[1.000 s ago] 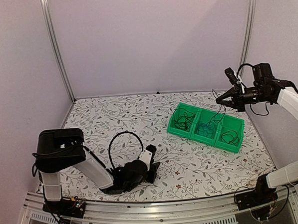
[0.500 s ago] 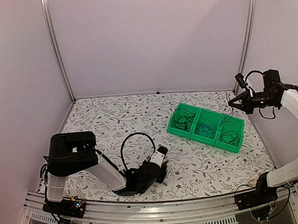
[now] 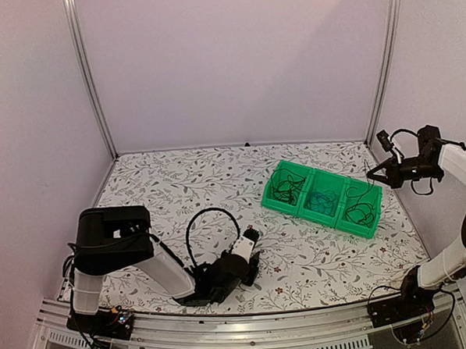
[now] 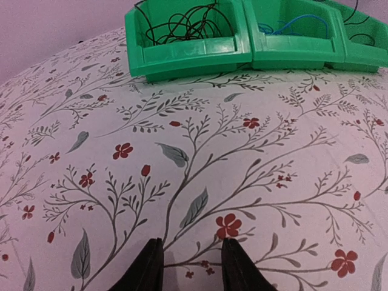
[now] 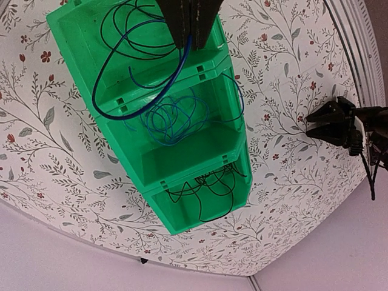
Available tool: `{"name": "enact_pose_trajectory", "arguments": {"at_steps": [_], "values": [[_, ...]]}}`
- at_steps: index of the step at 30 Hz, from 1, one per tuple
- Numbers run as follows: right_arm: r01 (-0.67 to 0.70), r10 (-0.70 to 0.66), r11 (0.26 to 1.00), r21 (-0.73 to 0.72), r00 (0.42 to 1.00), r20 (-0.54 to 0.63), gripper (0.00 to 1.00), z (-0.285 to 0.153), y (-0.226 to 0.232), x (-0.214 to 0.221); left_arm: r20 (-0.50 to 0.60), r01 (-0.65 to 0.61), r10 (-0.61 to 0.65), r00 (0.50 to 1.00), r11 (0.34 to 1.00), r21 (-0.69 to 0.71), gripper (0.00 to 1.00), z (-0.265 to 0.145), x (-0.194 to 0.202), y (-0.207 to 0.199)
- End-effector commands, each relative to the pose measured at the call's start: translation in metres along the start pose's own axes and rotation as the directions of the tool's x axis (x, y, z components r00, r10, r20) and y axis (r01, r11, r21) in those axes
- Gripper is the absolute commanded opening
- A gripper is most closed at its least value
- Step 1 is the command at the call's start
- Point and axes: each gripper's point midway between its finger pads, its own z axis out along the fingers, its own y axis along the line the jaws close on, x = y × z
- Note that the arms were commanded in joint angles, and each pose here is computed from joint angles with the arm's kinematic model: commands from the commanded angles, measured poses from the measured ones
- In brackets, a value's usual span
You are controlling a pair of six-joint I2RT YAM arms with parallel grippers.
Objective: Untangle the cables
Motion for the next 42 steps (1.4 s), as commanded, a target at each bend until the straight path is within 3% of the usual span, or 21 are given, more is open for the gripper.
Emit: {"name": "enact_pose_trajectory", "arguments": {"at_steps": [1,13,27,42], "values": [[-0.031,0.031,0.999,-0.007,0.999,-0.007,0.0,-0.002,-0.01,0.014,-0.007,-0.011,0.011,1.0,1.0,-0.014,0.34,-0.002,0.004,0.001],[-0.075,0.076,0.997,0.029,0.997,-0.031,0.0,-0.001,-0.024,0.033,-0.011,-0.013,0.012,1.0,0.999,-0.037,0.34,-0.001,0.005,0.004],[-0.103,0.097,0.982,0.161,0.994,0.042,0.0,-0.028,-0.048,0.024,0.002,0.006,-0.006,1.0,0.998,-0.061,0.34,-0.004,0.003,0.012],[-0.197,0.198,0.979,0.058,0.98,-0.009,0.0,-0.001,-0.043,0.054,-0.012,-0.01,0.009,1.0,0.998,-0.06,0.34,0.0,0.006,0.008]]}}
